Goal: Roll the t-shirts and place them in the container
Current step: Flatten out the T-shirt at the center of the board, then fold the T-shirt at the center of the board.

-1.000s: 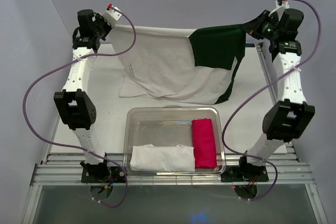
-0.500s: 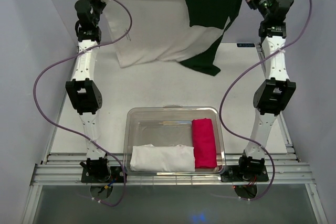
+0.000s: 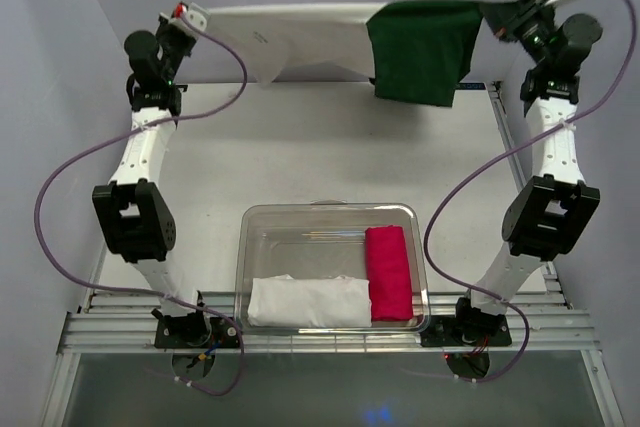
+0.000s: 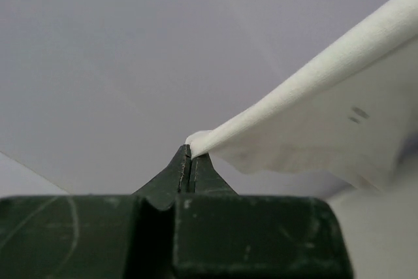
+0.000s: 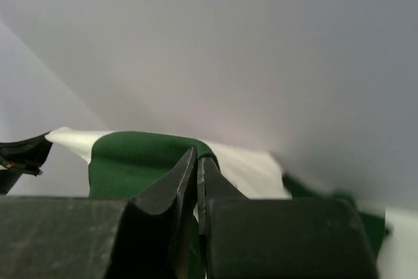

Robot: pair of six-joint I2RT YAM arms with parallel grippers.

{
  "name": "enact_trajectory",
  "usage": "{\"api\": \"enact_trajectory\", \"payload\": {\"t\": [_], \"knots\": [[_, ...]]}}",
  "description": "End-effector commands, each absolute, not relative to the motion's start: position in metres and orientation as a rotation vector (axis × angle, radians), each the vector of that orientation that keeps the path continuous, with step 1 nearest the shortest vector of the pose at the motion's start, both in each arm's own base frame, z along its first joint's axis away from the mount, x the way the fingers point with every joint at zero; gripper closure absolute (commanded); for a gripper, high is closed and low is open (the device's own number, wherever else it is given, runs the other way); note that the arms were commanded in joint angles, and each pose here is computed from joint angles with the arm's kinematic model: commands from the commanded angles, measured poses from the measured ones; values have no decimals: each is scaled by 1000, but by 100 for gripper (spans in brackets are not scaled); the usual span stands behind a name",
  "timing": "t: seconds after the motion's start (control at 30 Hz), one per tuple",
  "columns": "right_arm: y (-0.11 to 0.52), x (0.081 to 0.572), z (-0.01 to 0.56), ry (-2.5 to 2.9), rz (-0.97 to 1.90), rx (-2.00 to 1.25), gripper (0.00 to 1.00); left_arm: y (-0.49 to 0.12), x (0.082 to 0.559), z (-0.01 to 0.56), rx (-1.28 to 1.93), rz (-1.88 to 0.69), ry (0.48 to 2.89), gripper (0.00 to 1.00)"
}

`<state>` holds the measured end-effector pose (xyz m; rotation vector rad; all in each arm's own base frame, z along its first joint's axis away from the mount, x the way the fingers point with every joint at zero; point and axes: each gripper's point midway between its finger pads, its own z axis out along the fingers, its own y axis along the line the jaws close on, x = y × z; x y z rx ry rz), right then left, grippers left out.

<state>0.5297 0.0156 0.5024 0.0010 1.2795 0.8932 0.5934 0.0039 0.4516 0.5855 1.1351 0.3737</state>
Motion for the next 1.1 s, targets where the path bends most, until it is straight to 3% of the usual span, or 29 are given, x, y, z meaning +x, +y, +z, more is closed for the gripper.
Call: {"api": "enact_trajectory", "payload": {"t": [0.0, 0.07, 0.3, 0.57, 0.8, 1.07], "knots": [[15, 520, 387, 1512, 884, 20, 92, 21, 562, 364, 681, 365, 1314, 100], [15, 504, 315, 1661, 876, 123, 92, 13, 530, 302, 781, 312, 1417, 100], [25, 440, 200, 1947, 871, 245, 92, -3, 445, 165, 960, 105, 1758, 100], [33, 411, 140, 2134, 871, 276, 92, 2, 383, 78, 1205, 62, 1962, 100], [39, 416, 128, 2203, 834, 258, 92, 2, 397, 76, 1189, 22, 1994, 100], [49, 483, 144, 2129, 842, 275, 92, 6, 459, 95, 1050, -17, 2034, 100]]}}
